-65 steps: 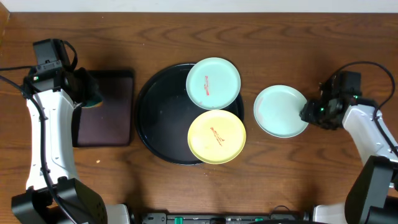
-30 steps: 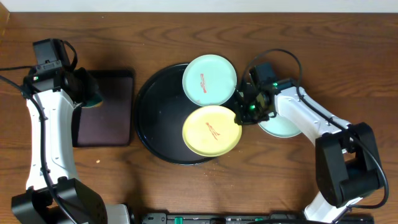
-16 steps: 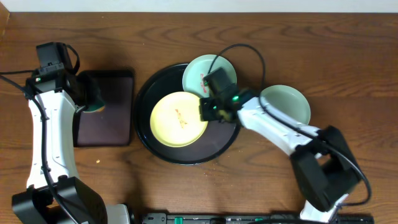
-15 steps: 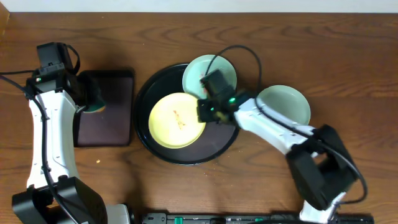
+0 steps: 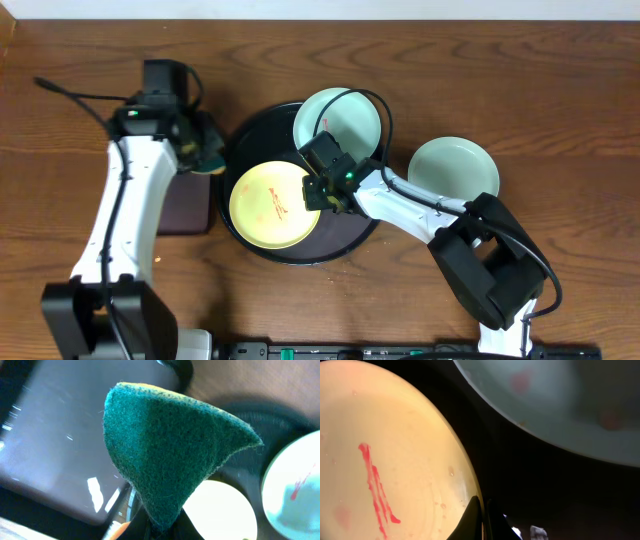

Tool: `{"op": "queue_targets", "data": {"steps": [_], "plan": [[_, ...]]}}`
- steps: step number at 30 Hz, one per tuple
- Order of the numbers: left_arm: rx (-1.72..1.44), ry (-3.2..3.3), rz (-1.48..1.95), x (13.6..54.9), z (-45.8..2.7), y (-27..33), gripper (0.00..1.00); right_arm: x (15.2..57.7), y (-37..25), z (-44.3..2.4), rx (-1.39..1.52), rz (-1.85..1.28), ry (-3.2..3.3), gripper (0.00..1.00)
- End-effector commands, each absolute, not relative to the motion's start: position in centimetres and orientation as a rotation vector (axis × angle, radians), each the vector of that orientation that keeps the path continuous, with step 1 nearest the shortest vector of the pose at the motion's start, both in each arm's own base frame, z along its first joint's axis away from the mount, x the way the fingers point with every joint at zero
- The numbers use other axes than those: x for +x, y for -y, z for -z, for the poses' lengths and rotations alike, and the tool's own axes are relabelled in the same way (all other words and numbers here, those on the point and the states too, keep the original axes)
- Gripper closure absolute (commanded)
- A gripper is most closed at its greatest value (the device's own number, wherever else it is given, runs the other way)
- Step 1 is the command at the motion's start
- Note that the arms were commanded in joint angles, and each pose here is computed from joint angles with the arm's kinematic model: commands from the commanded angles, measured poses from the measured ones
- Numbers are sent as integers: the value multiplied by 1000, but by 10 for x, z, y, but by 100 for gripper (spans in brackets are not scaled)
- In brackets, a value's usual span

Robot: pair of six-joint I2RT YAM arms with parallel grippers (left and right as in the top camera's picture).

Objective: Clean dirty plates on tray and stack at the side
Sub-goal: 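Scrub the yellow plate with the sponge in the left gripper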

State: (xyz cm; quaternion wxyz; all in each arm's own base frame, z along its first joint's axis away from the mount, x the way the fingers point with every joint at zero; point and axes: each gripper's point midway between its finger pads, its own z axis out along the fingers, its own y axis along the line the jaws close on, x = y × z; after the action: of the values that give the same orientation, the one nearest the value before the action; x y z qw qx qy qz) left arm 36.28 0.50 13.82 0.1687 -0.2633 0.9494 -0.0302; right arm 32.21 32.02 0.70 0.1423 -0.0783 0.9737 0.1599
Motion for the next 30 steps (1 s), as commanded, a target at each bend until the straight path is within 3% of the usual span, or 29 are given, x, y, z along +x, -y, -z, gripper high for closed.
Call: {"op": "queue_targets", "data": {"steps": [1,13,25,30], "plan": [[-718,-2816,136,355,-107,26,93,329,-316,-8,-189,-422,-2797,99],[-449,-3073,151,319,-26,98,93,329,-311,-6,-176,-435,-2820,99],[-368,-3184,218,276,6,119,93,329,-310,-6,-172,-435,-2824,99],[-137,-3137,438,287,2,143,93,329,-310,-6,-172,-434,-2824,98]]}}
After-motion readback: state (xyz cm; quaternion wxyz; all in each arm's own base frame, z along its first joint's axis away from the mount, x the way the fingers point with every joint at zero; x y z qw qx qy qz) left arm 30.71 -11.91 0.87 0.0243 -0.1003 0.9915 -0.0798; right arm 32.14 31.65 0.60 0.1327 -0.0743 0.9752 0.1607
